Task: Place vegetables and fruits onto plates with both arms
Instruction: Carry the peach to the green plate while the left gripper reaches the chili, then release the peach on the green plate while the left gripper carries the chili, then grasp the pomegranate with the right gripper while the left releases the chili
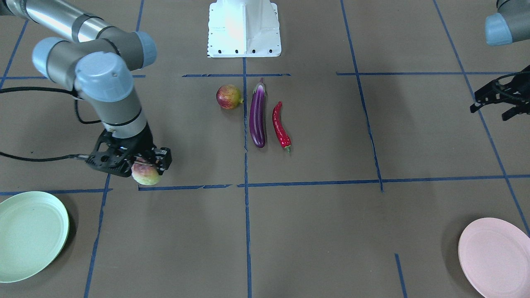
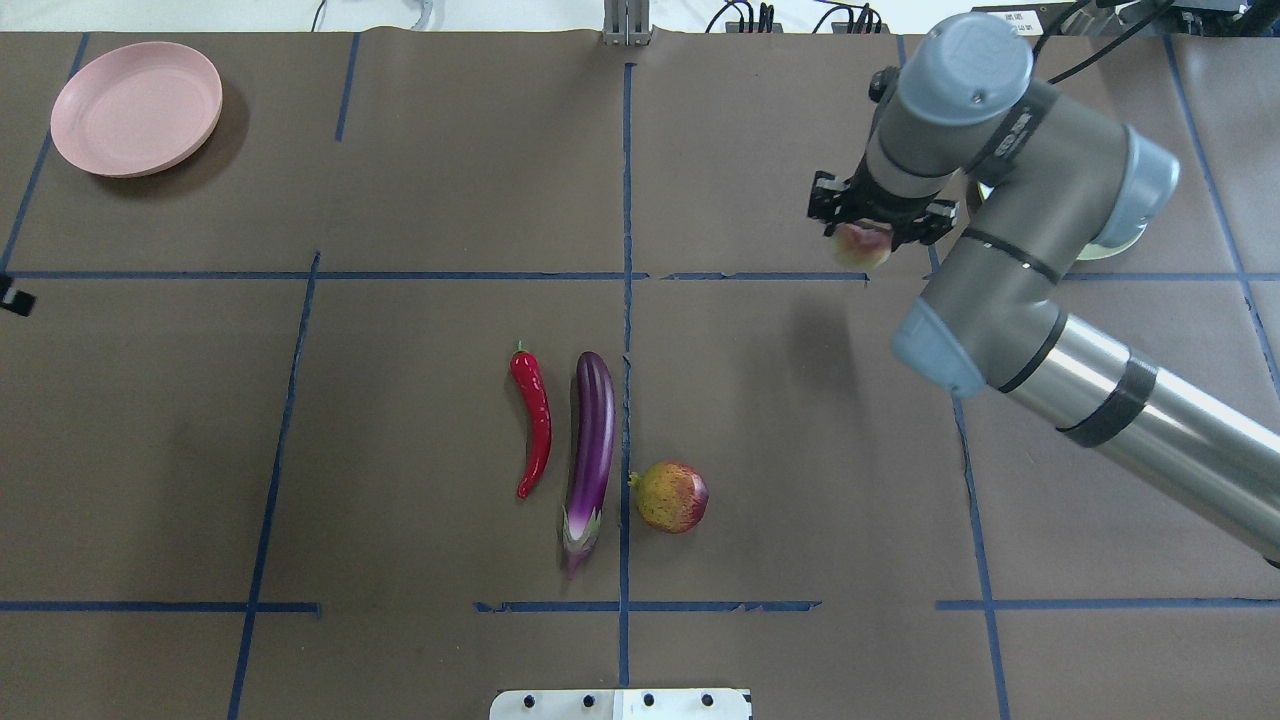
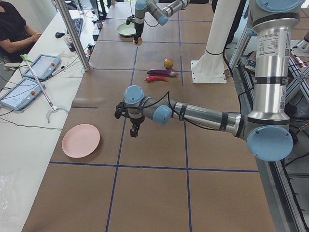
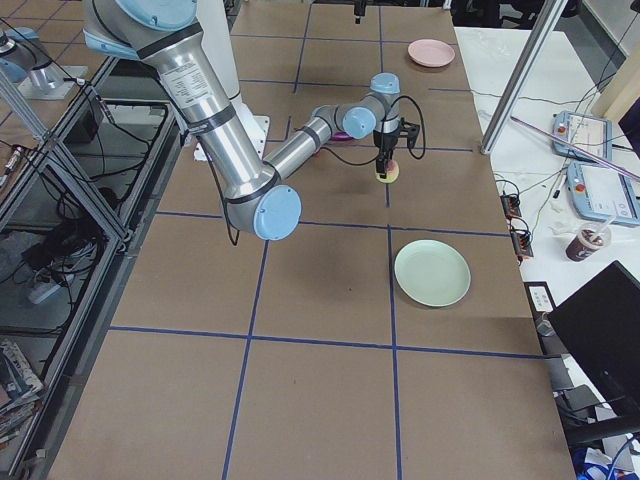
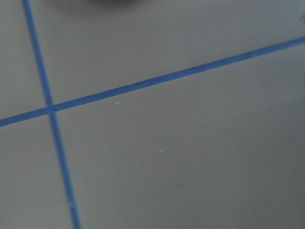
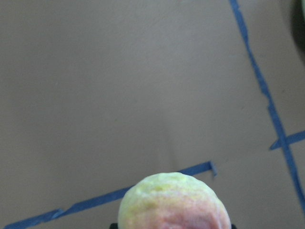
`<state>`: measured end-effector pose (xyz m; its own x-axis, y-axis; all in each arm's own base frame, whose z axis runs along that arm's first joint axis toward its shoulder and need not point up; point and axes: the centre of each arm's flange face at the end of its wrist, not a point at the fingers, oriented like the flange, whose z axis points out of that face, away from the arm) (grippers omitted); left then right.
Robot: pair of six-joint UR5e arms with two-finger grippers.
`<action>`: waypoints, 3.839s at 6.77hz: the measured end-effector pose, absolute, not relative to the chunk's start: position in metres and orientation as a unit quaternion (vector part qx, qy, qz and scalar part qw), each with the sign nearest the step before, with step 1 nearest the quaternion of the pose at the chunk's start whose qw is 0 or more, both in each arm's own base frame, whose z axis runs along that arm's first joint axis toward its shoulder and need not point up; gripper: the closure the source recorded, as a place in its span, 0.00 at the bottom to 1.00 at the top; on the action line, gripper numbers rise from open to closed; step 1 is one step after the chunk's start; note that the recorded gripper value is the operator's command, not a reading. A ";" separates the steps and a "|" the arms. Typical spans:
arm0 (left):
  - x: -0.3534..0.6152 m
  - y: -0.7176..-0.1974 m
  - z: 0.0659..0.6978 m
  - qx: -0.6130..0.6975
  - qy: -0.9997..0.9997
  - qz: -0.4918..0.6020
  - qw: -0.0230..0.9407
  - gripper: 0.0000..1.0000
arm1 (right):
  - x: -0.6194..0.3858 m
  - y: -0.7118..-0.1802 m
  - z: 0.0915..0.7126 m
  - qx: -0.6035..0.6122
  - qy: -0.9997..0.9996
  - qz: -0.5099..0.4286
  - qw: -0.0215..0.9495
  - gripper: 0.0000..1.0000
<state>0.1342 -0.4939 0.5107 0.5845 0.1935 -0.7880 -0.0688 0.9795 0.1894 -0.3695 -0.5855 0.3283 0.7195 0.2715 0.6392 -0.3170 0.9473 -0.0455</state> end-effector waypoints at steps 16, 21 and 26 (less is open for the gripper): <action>0.478 -0.546 0.259 0.074 0.391 -0.074 0.915 1.00 | -0.335 -0.534 0.354 -0.008 -0.452 0.155 0.878 0.00; 0.265 -0.728 0.473 0.117 0.274 -0.095 0.950 0.95 | -0.499 -0.346 0.231 -0.066 -0.450 0.177 0.873 0.00; 0.198 -0.801 0.561 0.167 0.138 -0.134 0.967 0.00 | -0.535 -0.296 0.217 -0.066 -0.422 0.186 0.885 0.00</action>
<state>0.1978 -0.8011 0.5613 0.9264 -0.2125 -0.3108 0.3046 0.9082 0.2870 -0.5348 -0.2961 0.2170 0.5746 0.3846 0.7225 -0.2736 0.9222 -0.2733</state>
